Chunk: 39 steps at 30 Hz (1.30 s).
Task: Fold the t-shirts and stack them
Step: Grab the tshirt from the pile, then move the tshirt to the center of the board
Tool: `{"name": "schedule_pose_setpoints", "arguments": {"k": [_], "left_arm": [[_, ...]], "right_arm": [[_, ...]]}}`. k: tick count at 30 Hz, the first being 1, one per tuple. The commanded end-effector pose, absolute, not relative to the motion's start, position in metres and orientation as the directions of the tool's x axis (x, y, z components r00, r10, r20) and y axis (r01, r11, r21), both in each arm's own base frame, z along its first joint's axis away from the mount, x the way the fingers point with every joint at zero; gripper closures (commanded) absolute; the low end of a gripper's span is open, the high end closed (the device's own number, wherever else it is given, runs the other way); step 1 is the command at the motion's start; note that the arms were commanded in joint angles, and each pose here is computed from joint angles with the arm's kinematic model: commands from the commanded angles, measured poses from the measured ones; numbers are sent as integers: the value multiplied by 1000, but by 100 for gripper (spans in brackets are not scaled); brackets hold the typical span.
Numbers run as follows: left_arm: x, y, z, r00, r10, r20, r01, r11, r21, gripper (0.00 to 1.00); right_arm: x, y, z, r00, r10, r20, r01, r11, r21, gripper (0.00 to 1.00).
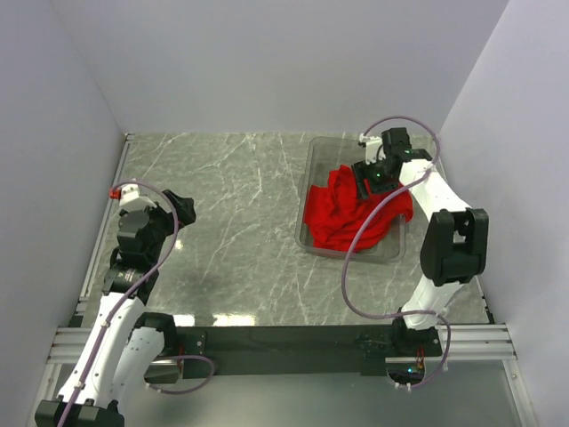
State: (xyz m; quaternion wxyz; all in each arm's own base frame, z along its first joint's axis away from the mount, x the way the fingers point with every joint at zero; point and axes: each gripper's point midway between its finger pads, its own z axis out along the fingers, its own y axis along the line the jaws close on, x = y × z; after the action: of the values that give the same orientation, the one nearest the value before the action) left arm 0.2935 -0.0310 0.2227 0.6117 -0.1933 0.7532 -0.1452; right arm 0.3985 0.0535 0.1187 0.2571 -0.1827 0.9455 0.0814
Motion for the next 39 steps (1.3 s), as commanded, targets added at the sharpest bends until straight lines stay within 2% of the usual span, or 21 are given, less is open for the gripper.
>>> {"name": "schedule_pose_setpoints", "arguments": {"k": [1,2,4,5,7,8,9,11,12,14,16,17,20,25,26,32,35,39], "left_arm": [[291,-32,231,-153,-479,-864,-96,878,-469,1],[290,-31,233,-148,-479,-865,-96,878,-470,1],[290,-31,234,-144,-478,-866,-96,878,-469,1],[288,-30,236,-142,-478,-867,-95,878,-469,0],[287,-29,237,-137,-476,-869,-97,879,-466,1],[287,-29,237,-136,-476,-869,-96,879,-467,1],[286,-29,238,-132,-475,-870,-94,880,-466,1],[286,-29,240,-130,-474,-871,-92,880,-466,1],[286,-29,242,-128,-474,-871,-89,880,-466,1],[286,-29,246,-118,-473,-873,-85,881,-465,1],[286,-29,251,-108,-474,-874,-82,880,-467,1],[285,-29,252,-105,-473,-875,-80,881,-466,1],[285,-28,256,-93,-475,-875,-77,880,-469,0],[285,-28,259,-89,-474,-876,-75,880,-469,1],[284,-28,260,-87,-476,-875,-75,879,-470,1],[281,-25,262,-68,-487,-871,-86,872,-481,1],[280,-23,263,-58,-493,-868,-93,869,-487,1],[277,-20,268,-43,-491,-870,-102,869,-485,1]], "right_arm": [[413,45,97,-832,-252,-494,-287,958,-6,32],[414,43,93,-842,-239,-484,-264,964,-18,43],[413,42,83,-859,-229,-458,-246,969,-23,54],[412,41,81,-862,-227,-452,-244,970,-22,65],[413,40,86,-855,-228,-465,-243,970,-30,74],[413,41,89,-850,-240,-470,-253,967,-35,93],[417,40,99,-837,-243,-490,-257,966,-41,100],[423,45,132,-791,-254,-556,-282,959,-37,100],[433,56,164,-738,-252,-626,-313,950,-13,100],[440,69,248,-591,-232,-773,-358,934,-7,100],[434,87,318,-457,-197,-868,-415,910,13,100],[431,95,371,-359,-166,-918,-429,903,5,100],[415,113,454,-161,-117,-980,-463,886,-29,100],[387,131,554,78,-2,-997,-513,857,-42,100],[374,134,589,159,55,-986,-530,847,-38,100],[317,160,692,392,297,-871,-641,767,-27,100],[292,177,719,431,381,-818,-690,723,-27,100],[288,207,726,403,447,-799,-751,660,-10,100]]}}
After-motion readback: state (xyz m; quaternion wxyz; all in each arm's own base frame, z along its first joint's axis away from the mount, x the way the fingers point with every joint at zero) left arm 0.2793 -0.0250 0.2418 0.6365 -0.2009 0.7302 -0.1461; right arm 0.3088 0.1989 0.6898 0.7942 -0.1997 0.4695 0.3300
